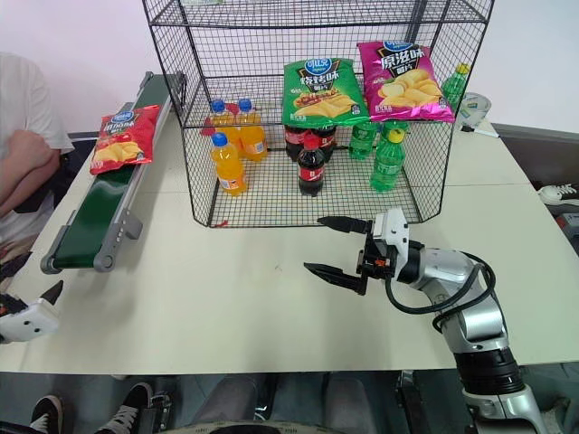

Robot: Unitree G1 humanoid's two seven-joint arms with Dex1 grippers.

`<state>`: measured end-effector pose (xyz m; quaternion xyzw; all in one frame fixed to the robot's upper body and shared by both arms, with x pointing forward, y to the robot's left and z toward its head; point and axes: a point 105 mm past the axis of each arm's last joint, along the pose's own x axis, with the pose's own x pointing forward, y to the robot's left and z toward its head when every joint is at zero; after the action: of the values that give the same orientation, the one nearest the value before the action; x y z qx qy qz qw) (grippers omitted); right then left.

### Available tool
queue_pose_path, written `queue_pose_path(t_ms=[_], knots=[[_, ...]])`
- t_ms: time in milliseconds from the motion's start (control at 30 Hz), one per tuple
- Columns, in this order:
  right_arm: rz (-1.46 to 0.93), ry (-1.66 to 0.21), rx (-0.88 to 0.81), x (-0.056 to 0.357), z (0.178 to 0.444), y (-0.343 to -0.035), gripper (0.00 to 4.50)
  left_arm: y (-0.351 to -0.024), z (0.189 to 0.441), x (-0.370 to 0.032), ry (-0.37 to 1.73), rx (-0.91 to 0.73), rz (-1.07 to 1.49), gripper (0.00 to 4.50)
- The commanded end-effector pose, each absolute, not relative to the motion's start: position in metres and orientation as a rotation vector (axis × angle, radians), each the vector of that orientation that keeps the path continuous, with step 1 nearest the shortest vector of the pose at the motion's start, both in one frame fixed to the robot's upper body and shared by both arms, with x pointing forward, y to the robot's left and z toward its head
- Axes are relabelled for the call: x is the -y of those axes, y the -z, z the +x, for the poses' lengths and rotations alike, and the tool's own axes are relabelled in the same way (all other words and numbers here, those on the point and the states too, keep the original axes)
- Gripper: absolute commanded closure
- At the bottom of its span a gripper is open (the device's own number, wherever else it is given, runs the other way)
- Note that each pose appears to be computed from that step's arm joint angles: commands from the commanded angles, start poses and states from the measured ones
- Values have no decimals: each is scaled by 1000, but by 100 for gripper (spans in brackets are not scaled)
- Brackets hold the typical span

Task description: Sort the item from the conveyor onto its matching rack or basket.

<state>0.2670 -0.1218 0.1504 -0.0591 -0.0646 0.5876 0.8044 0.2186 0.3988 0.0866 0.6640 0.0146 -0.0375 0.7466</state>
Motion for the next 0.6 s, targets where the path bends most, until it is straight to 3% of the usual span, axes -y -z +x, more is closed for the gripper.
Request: queue_pose_path(t_ms=[33, 600], knots=[[-145, -1269, 176, 118, 267, -159, 0, -90, 223, -395, 69, -9, 1432, 7], [-157, -1255, 163, 121, 266, -157, 0, -88, 226, -383, 42, 17, 1435, 7]])
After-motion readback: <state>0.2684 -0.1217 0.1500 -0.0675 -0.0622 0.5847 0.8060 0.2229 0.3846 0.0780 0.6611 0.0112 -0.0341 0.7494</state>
